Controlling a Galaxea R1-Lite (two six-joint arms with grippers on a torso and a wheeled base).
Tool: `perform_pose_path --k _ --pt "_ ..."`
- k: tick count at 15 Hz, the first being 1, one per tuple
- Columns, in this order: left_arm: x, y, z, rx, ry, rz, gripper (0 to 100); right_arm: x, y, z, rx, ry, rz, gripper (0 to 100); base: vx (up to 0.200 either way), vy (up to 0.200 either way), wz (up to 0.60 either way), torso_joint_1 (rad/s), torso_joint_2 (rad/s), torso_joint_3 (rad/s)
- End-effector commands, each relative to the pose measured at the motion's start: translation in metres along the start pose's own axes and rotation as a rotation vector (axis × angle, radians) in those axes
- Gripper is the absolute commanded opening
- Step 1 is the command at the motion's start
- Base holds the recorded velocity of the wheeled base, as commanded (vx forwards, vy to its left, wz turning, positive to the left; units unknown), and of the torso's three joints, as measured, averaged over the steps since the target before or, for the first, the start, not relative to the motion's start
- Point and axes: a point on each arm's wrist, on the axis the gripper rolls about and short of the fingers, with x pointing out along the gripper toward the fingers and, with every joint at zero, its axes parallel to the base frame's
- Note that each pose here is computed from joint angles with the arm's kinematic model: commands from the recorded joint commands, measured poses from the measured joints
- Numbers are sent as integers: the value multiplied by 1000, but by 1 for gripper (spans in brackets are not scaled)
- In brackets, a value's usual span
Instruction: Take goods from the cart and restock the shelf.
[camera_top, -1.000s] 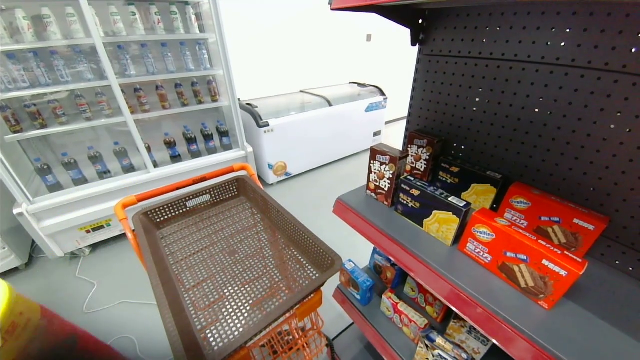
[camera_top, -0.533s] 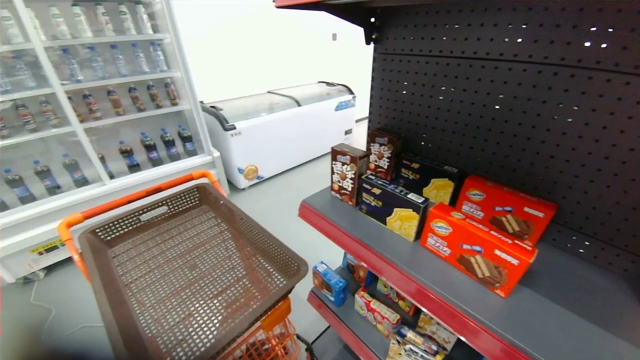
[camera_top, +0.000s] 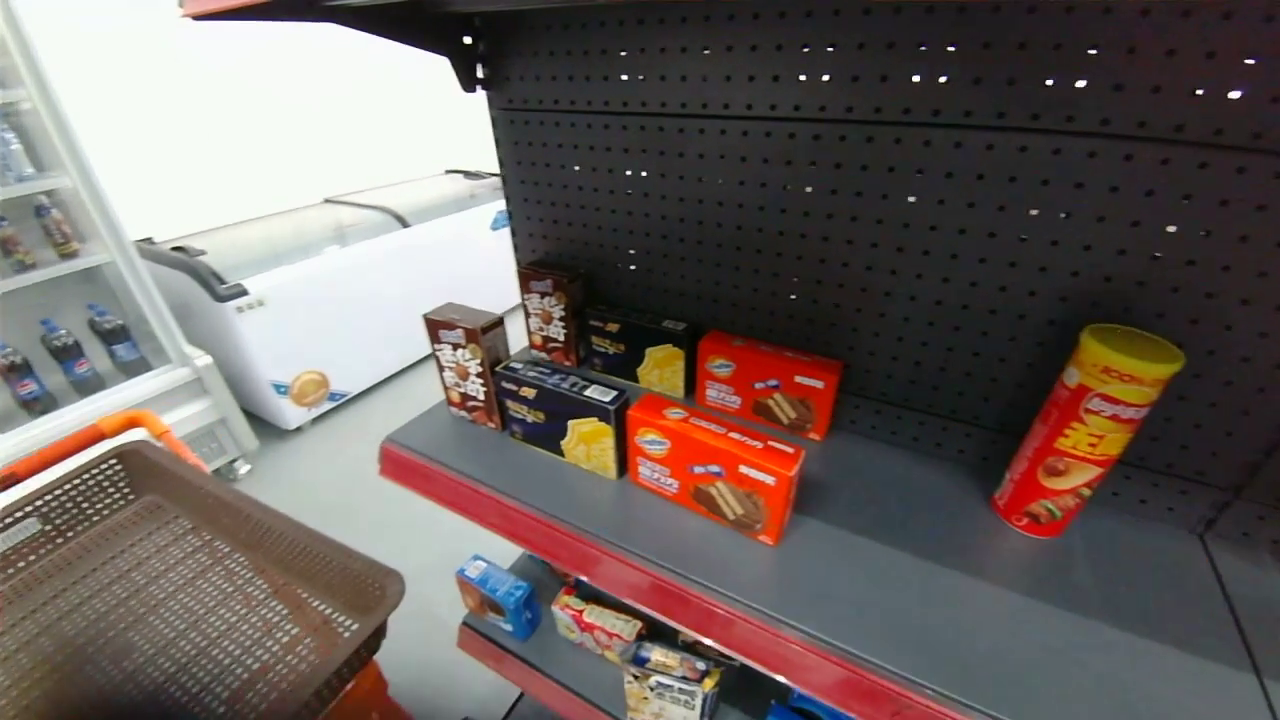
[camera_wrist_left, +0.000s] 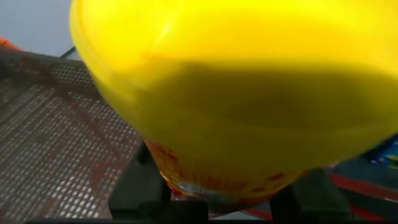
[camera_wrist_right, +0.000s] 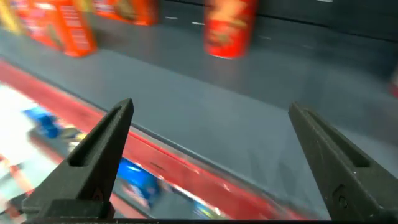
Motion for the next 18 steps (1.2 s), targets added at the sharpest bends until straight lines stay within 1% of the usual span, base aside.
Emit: perform_pose_path --k 1,6,9,15,16,18 --pt "0 0 1 0 3 -4 0 0 0 0 0 -1 0 100 0 0 -600 2 2 7" --pt "-1 0 4 -4 -9 -4 0 0 0 0 0 -1 0 100 0 0 -600 0 2 2" --pt "-1 0 4 -4 -8 -6 0 0 0 0 0 -1 0 100 0 0 -600 2 1 2" --pt "-1 1 6 -4 -13 -20 0 0 0 0 0 -1 0 100 0 0 0 0 0 0" --pt "-1 1 5 -4 -12 -20 0 0 0 0 0 -1 0 100 0 0 -600 -2 2 2" --pt "-1 1 5 -5 -12 -20 0 0 0 0 0 -1 0 100 0 0 0 0 0 0"
